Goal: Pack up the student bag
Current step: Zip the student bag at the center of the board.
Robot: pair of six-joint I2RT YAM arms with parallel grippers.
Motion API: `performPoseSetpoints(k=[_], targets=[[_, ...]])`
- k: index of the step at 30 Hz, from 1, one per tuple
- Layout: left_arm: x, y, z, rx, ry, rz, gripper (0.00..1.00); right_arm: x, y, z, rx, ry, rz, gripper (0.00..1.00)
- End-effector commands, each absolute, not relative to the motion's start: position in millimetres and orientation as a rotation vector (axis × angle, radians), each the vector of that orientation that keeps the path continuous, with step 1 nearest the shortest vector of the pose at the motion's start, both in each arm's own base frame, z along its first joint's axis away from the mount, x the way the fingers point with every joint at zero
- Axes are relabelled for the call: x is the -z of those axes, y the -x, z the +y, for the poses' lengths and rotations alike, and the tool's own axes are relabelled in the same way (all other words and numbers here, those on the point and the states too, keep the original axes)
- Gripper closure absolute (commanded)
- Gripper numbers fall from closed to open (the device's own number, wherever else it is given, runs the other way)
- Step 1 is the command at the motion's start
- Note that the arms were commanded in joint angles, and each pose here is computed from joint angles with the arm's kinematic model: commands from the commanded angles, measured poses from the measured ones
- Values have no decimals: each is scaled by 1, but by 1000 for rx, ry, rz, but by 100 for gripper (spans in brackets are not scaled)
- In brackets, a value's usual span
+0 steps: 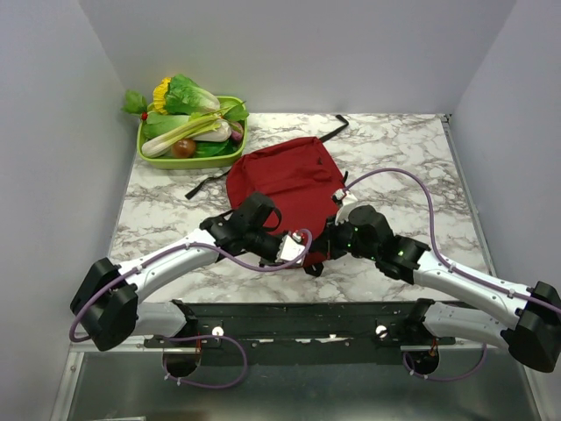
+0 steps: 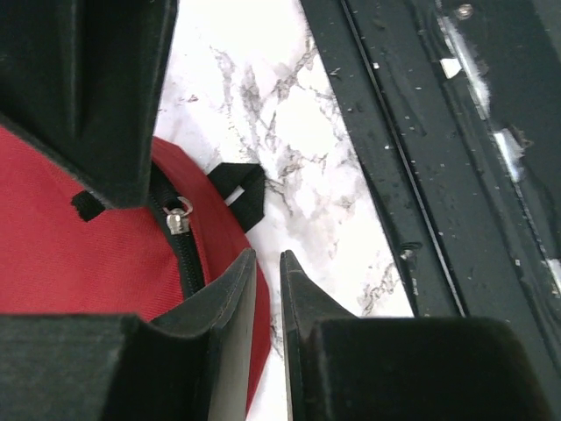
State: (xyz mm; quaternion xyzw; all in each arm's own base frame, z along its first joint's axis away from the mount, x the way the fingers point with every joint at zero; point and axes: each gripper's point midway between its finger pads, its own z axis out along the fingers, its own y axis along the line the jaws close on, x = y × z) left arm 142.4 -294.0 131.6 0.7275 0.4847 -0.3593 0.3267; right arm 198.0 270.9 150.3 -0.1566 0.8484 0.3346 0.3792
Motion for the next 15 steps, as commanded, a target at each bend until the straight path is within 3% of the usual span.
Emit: performPoseSetpoints(k=[1, 4, 5, 8, 15], targets=[[-135, -164, -301, 809, -1819, 1285, 75, -156, -203, 270, -849, 379, 2151, 100], [-148, -178, -308, 762, -1744, 1277, 72, -154, -201, 271, -859, 380, 2159, 100], [-152, -179, -310, 762, -1728, 1277, 61, -154, -201, 271, -861, 376, 2161, 99], [-160, -183, -311, 740, -1692, 1291, 54, -154, -201, 272, -868, 374, 2159, 99], [-155, -168, -302, 738, -1698, 1288, 53, -154, -200, 272, -877, 373, 2155, 99]])
